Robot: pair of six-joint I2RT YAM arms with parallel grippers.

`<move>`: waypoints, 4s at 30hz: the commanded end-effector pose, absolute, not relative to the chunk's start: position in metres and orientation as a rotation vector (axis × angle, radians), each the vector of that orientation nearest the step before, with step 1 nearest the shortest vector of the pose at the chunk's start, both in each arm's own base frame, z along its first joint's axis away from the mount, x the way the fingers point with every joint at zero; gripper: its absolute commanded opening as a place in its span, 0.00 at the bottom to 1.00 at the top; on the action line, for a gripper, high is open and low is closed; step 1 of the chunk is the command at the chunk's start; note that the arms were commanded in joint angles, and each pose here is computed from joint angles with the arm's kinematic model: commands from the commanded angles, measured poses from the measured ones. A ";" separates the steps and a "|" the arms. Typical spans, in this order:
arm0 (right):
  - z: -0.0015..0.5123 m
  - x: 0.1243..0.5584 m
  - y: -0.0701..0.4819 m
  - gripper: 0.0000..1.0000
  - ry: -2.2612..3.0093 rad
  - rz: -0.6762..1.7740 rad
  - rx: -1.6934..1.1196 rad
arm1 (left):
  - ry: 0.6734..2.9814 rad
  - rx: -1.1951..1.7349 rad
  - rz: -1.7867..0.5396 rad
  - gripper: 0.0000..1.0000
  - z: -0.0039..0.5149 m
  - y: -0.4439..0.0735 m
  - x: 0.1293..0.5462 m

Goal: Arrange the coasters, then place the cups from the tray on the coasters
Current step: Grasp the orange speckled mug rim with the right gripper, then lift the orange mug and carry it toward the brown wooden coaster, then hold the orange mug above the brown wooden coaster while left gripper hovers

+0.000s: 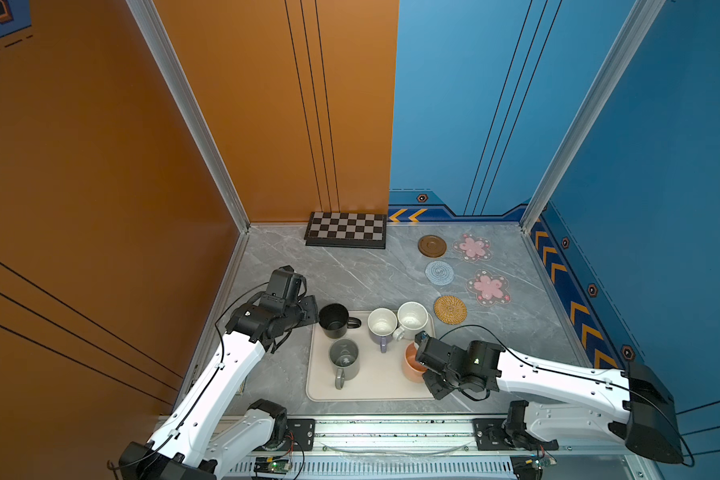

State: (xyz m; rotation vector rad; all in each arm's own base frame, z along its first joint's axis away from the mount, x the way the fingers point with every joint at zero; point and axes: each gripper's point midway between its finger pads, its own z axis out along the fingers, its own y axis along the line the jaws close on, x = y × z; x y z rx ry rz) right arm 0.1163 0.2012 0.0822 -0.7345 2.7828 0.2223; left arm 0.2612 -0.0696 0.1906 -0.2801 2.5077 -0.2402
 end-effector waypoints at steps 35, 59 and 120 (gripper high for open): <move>0.203 0.279 0.129 0.00 2.583 -0.009 -0.331 | 2.513 -0.243 -0.215 0.63 0.214 -0.075 0.303; 0.218 0.421 0.137 0.00 2.513 0.008 -0.232 | 2.485 -0.258 -0.159 0.62 0.236 -0.071 0.363; 0.139 0.583 0.115 0.00 2.503 -0.108 -0.015 | 2.383 -0.521 -0.157 0.56 0.171 -0.060 0.489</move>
